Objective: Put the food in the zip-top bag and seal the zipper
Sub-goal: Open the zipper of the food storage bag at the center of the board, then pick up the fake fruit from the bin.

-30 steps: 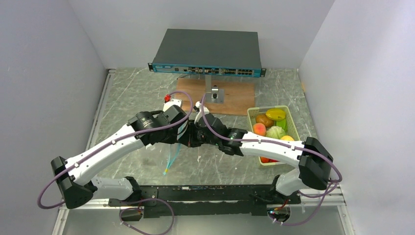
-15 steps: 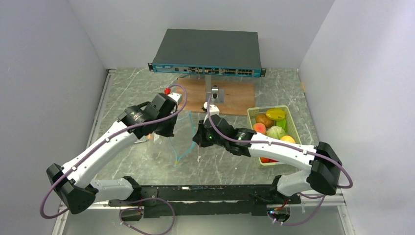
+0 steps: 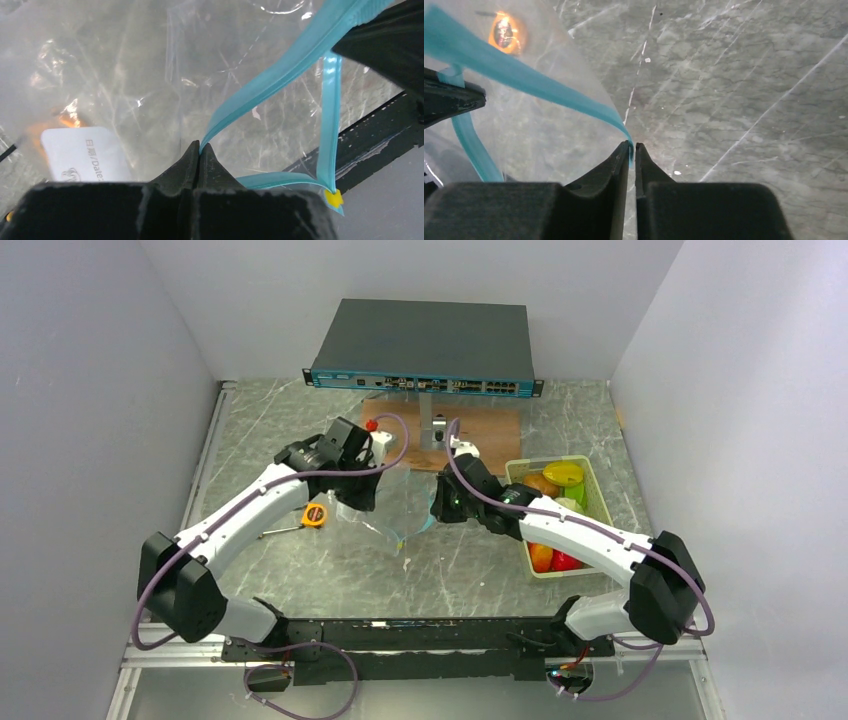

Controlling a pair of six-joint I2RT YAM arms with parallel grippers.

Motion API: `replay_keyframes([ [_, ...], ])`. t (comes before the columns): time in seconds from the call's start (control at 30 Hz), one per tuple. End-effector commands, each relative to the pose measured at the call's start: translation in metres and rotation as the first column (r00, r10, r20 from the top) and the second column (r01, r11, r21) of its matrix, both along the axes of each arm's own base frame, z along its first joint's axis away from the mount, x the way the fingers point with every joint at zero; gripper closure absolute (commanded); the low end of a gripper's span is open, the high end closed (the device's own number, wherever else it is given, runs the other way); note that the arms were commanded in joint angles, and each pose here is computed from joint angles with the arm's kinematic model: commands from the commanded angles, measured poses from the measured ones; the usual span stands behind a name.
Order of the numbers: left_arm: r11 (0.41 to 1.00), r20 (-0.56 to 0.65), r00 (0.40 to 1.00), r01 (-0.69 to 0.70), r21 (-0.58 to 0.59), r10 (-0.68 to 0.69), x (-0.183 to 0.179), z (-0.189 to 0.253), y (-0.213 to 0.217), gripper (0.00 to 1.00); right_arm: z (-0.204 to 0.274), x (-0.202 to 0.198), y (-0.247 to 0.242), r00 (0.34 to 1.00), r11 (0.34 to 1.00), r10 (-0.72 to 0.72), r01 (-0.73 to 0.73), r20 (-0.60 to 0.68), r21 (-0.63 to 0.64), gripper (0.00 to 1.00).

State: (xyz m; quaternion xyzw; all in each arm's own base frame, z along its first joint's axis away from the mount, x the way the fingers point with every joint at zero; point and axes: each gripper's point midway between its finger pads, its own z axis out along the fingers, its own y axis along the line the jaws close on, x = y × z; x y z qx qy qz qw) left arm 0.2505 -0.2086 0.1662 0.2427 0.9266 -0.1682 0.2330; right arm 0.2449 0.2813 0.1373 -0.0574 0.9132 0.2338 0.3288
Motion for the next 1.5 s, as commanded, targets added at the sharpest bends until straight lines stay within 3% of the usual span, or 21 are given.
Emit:
replay_keyframes([
  [0.0, 0.996, 0.113, 0.993, -0.001, -0.091, 0.011, 0.014, 0.016, -0.005, 1.00, 0.009, -0.004, 0.002, 0.997, 0.998, 0.069, -0.069, 0.022, 0.001, 0.83],
  [0.17, 0.994, 0.197, 0.978, -0.055, -0.093, 0.073, 0.016, 0.019, 0.009, 1.00, 0.012, -0.001, 0.011, 0.997, 0.997, 0.078, -0.078, 0.019, 0.027, 0.66],
  [0.33, 0.992, 0.187, 0.979, -0.055, -0.112, 0.075, 0.012, 0.022, 0.007, 1.00, 0.033, 0.004, 0.014, 0.993, 0.996, 0.090, -0.091, 0.074, 0.017, 0.53],
  [0.47, 0.994, 0.199, 0.974, -0.101, -0.052, 0.109, 0.016, 0.017, 0.020, 1.00, 0.048, 0.007, 0.008, 0.992, 0.996, 0.077, -0.080, 0.096, 0.026, 0.45],
  [0.53, 0.992, 0.205, 0.971, -0.120, -0.024, 0.123, 0.017, 0.016, 0.026, 1.00, 0.047, 0.017, -0.013, 0.993, 0.999, -0.025, 0.028, 0.118, -0.030, 0.43],
  [0.6, 0.992, 0.209, 0.970, -0.124, -0.018, 0.125, 0.017, 0.015, 0.028, 1.00, 0.043, 0.028, -0.047, 0.976, 0.979, -0.171, 0.184, 0.135, -0.091, 0.35],
  [0.7, 0.992, 0.213, 0.969, -0.121, -0.017, 0.122, 0.017, 0.014, 0.029, 1.00, 0.038, 0.040, -0.091, 0.940, 0.939, -0.321, 0.331, 0.115, -0.088, 0.32],
  [0.83, 0.994, 0.213, 0.970, -0.113, -0.009, 0.112, 0.016, 0.014, 0.029, 1.00, 0.040, 0.052, -0.152, 0.850, 0.842, -0.504, 0.523, 0.155, -0.130, 0.31],
  [0.93, 0.994, 0.229, 0.967, -0.112, -0.020, 0.113, 0.015, 0.016, 0.030, 1.00, 0.045, 0.057, -0.190, 0.766, 0.752, -0.612, 0.640, 0.196, -0.154, 0.24],
  [1.1, 0.994, 0.243, 0.964, -0.106, -0.026, 0.109, 0.015, 0.019, 0.030, 1.00, 0.038, 0.077, -0.241, 0.639, 0.631, -0.745, 0.768, 0.193, -0.108, 0.22],
  [1.17, 0.994, 0.252, 0.962, -0.104, -0.032, 0.109, 0.015, 0.020, 0.030, 1.00, 0.036, 0.082, -0.263, 0.537, 0.533, -0.822, 0.843, 0.190, -0.074, 0.12],
  [1.27, 0.994, 0.253, 0.962, -0.103, -0.028, 0.106, 0.016, 0.018, 0.030, 1.00, 0.035, 0.091, -0.287, 0.429, 0.430, -0.886, 0.902, 0.173, -0.037, 0.07],
  [1.47, 0.995, 0.247, 0.964, -0.098, -0.019, 0.100, 0.016, 0.015, 0.030, 1.00, 0.015, 0.111, -0.331, 0.309, 0.303, -0.942, 0.951, 0.131, -0.068, 0.06],
])
